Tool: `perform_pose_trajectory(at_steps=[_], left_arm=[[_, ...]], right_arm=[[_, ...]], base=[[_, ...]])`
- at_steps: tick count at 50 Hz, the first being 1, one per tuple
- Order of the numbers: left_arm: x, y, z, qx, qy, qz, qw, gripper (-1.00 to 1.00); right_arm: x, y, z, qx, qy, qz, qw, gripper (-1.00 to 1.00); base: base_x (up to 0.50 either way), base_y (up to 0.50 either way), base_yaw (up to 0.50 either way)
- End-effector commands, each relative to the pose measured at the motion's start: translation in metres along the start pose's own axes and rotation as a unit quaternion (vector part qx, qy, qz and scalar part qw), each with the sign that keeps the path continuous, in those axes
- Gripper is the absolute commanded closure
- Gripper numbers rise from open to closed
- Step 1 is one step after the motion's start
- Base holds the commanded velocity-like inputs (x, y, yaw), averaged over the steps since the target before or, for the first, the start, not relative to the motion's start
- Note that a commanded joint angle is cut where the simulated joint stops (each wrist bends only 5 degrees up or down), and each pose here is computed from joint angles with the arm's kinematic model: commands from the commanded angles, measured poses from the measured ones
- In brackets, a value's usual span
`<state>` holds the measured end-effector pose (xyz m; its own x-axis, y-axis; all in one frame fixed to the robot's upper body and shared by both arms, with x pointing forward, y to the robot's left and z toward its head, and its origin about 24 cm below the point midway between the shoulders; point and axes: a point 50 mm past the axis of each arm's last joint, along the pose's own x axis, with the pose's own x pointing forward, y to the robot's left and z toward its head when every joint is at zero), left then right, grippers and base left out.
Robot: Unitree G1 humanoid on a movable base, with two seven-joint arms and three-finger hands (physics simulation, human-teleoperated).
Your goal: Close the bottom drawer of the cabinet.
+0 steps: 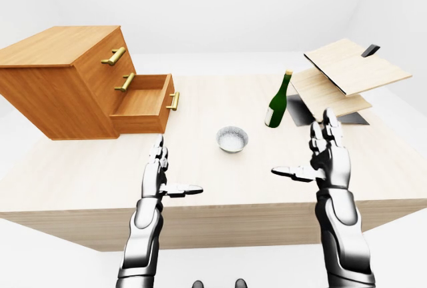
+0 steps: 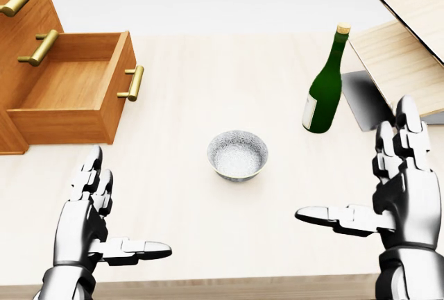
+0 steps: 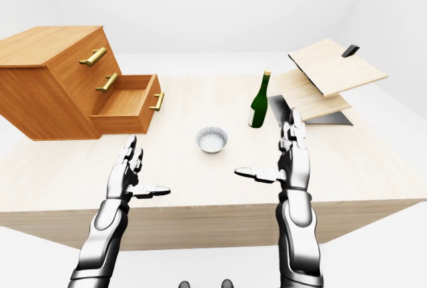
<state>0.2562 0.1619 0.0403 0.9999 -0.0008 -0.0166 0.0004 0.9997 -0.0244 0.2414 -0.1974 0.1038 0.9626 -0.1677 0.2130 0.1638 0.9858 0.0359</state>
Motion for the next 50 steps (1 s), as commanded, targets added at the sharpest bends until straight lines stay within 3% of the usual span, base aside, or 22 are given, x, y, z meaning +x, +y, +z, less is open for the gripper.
perform_pose_trajectory(at_steps=[1, 5, 18, 50], left_arm=[[0.0, 0.001, -0.001, 0.0, 0.0, 0.002, 1.0, -1.0], [0.0, 0.001, -0.002, 0.001, 0.0, 0.002, 1.0, -1.0], [0.0, 0.001, -0.001, -0.001, 0.0, 0.003, 1.0, -1.0], [0.001, 0.001, -0.004, 0.001, 0.001, 0.005, 1.0, -1.0]], right_arm=[[-0.005, -0.042, 0.064, 0.006, -0.136, -0.079, 0.988, -1.0], [-0.007, -0.056, 0.074, 0.014, -0.157, -0.103, 0.982, -1.0], [-0.007, -0.054, 0.076, 0.014, -0.16, -0.094, 0.982, -1.0], [-0.008, -0.051, 0.078, 0.019, -0.164, -0.078, 0.983, -1.0]], base=[[0.0, 0.0, 0.0], [0.0, 0.0, 0.0], [0.06, 0.0, 0.0], [0.38, 0.0, 0.0]])
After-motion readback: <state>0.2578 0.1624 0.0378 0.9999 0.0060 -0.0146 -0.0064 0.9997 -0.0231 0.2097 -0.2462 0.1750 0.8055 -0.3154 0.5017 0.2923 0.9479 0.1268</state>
